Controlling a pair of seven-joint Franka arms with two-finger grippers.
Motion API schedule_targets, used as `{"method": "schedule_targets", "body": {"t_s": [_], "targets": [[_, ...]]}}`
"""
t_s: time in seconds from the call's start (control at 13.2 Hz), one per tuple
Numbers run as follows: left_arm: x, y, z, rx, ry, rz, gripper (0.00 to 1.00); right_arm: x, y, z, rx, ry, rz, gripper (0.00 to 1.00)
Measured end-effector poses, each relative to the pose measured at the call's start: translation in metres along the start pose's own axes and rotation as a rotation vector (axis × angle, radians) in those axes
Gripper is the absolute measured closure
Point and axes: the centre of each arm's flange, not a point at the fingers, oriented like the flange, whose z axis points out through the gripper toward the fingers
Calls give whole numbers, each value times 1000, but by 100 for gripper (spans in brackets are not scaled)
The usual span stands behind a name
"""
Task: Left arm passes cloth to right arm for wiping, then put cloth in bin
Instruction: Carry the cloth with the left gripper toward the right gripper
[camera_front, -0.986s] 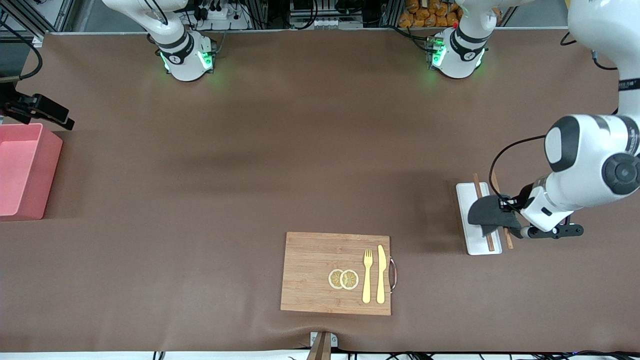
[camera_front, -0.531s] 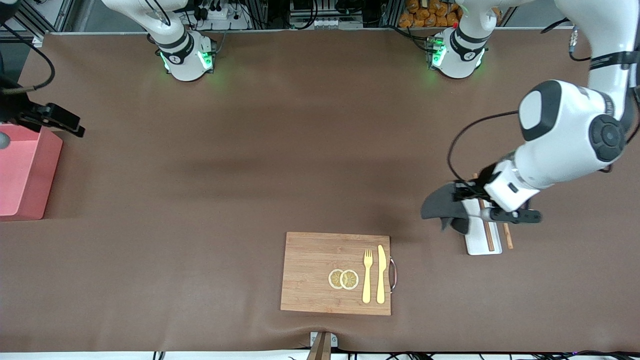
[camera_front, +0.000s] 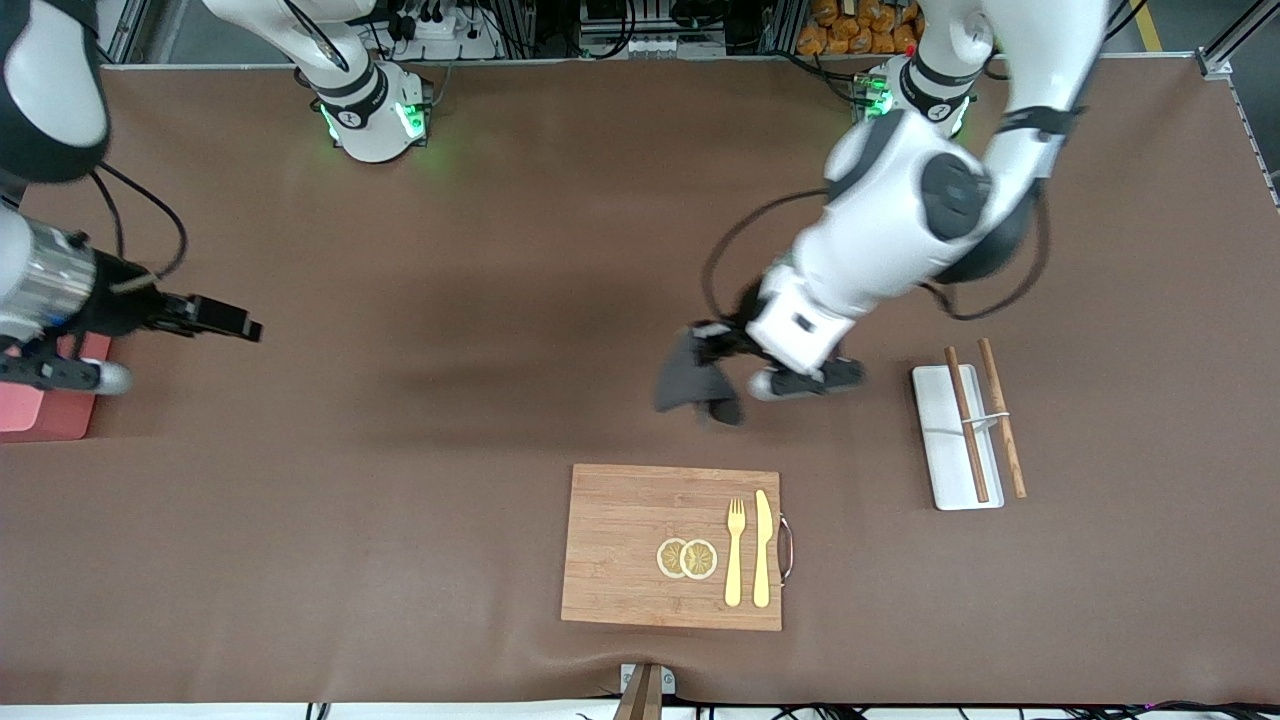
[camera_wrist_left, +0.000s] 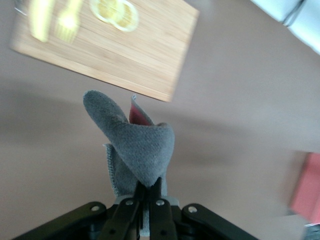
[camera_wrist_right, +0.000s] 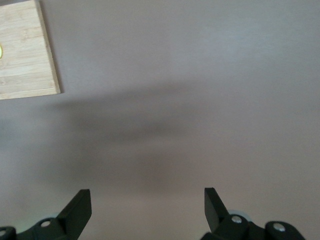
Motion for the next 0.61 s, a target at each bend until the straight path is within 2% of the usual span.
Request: {"method": "schedule_targets", "body": {"t_s": [0.15,0.3,0.45,0.61], "targets": [[-24,33,17,-88,32,-76,94,4,-32,27,59,-47,-26,0],[-40,58,30,-174,53,-147,94,5,-53,39,105,-59,4,0],[-55,75,46,-255,67,-209,94,10,-64,51,181,-93,128,0],[-71,88,69,-326,68,-276,94,14,-74,66,249,-156,285,0]]}}
